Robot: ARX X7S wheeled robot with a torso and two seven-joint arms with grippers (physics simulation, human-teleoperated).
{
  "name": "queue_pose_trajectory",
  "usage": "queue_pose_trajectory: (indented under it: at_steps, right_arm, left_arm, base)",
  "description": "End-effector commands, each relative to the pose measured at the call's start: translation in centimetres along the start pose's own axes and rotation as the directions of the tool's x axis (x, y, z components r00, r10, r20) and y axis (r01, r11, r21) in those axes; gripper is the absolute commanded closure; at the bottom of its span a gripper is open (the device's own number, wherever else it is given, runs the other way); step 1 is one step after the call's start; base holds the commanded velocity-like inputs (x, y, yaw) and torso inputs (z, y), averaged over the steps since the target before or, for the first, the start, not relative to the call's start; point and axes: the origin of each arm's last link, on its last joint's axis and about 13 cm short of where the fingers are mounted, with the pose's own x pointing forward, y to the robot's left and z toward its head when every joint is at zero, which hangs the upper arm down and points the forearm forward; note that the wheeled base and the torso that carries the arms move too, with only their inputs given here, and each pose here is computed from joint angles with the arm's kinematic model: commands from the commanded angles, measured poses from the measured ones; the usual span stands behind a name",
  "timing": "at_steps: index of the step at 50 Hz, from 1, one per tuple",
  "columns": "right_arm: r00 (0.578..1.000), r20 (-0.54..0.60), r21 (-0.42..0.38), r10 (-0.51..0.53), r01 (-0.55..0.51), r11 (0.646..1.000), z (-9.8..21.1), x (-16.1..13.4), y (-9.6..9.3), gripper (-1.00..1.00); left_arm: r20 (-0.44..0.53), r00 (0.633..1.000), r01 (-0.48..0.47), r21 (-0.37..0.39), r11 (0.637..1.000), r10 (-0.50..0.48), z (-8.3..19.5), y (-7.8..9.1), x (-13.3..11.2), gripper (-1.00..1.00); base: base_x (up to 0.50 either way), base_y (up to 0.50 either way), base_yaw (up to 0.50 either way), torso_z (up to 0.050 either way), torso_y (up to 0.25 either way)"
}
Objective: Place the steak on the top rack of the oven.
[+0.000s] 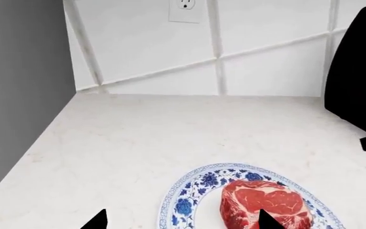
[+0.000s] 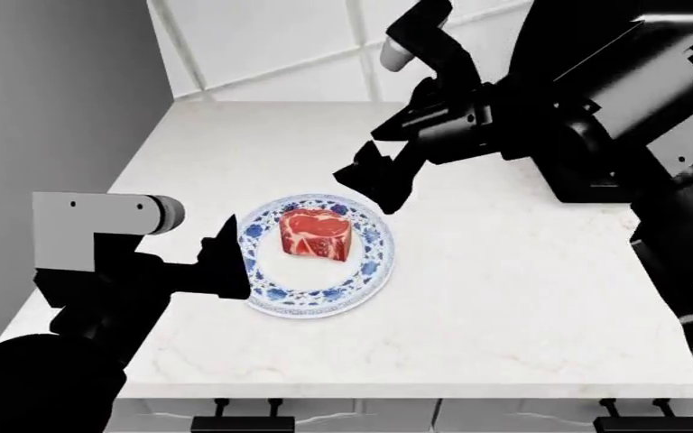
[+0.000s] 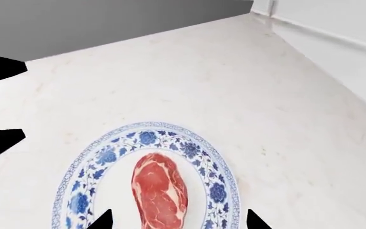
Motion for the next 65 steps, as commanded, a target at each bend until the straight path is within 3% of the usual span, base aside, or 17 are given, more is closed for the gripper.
queue_pose_trajectory:
  at_steps: [1,13,39,65]
  right_arm:
    - [0.997,-0.024,-0.032,0.067,-0.068,0.997,0.1,2.1,-1.2,-1.00]
    - [0.988,-0.082,-0.062,0.132,-0.137,0.989,-0.9,3.4,-0.3,-1.00]
    - [0.978,-0.160,-0.077,0.136,-0.149,0.986,-2.0,6.5,-2.7,-1.00]
    - [0.962,-0.186,-0.067,0.201,-0.216,0.974,-3.3,8.2,-2.3,-1.00]
  left_arm:
    - [-0.004,1.000,0.019,0.006,1.000,-0.019,0.0,-0.2,0.4,-1.00]
    - [-0.001,1.000,0.020,0.006,1.000,-0.020,-0.1,-0.3,0.4,-1.00]
    - [-0.005,1.000,0.012,0.001,1.000,-0.012,-0.3,-0.1,1.0,-1.00]
    - [-0.012,0.999,0.030,0.006,1.000,-0.030,-0.6,-0.4,1.2,-1.00]
  base:
    - [0.00,0.00,0.00,0.000,0.000]
    - [0.00,0.00,0.00,0.000,0.000]
    - [0.00,0.00,0.00,0.000,0.000]
    - [0.00,0.00,0.00,0.000,0.000]
